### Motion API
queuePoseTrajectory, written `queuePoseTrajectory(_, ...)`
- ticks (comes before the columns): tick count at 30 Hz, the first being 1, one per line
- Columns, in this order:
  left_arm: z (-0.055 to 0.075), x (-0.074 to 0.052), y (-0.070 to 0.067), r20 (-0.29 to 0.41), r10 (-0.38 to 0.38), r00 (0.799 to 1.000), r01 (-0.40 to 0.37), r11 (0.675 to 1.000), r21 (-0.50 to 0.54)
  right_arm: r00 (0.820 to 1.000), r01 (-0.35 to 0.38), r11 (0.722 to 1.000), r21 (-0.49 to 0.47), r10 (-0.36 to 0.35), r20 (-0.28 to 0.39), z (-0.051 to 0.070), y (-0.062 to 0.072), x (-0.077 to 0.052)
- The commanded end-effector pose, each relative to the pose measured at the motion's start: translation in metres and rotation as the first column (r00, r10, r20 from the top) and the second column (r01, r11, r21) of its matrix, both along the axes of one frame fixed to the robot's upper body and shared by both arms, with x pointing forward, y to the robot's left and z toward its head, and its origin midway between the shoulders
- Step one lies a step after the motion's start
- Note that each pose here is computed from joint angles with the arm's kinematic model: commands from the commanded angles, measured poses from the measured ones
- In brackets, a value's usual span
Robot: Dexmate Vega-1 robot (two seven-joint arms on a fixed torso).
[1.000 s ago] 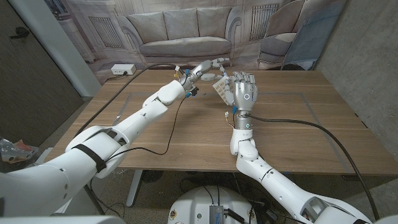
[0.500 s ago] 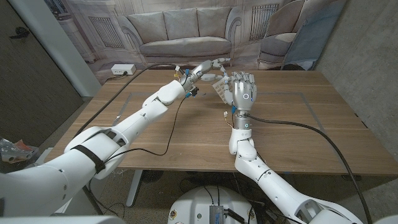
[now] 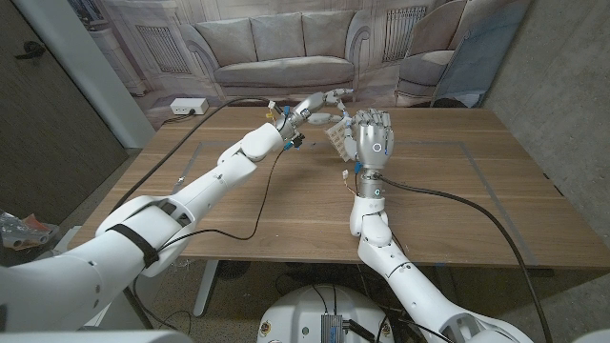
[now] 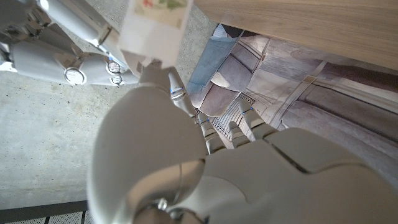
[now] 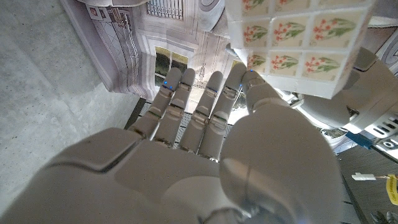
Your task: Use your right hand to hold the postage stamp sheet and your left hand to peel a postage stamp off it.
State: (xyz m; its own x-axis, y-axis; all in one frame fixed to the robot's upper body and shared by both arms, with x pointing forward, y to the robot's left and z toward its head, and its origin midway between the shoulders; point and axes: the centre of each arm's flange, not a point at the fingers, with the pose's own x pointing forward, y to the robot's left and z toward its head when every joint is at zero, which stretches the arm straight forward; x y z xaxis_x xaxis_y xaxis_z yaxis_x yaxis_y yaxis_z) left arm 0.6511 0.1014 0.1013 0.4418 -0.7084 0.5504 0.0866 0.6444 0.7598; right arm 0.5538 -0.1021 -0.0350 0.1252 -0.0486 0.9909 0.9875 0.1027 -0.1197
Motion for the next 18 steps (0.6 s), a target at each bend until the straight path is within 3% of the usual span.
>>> queuePoseTrajectory(1, 0.0033, 0.0001, 0.0072, 0.015, 0.032, 0.999, -0.031, 0.998, -0.054, 0.999, 0.03, 0.999, 0.019, -0.03, -0.014, -0.0084, -0.0045, -0.0011)
queuePoseTrajectory(18, 0.0016, -0.004, 0.0156, 0.019, 0.059, 0.998, -0.057, 0.996, -0.074, 1.0, 0.026, 0.999, 0.038, -0.026, -0.013, -0.0087, -0.0062, -0.0039)
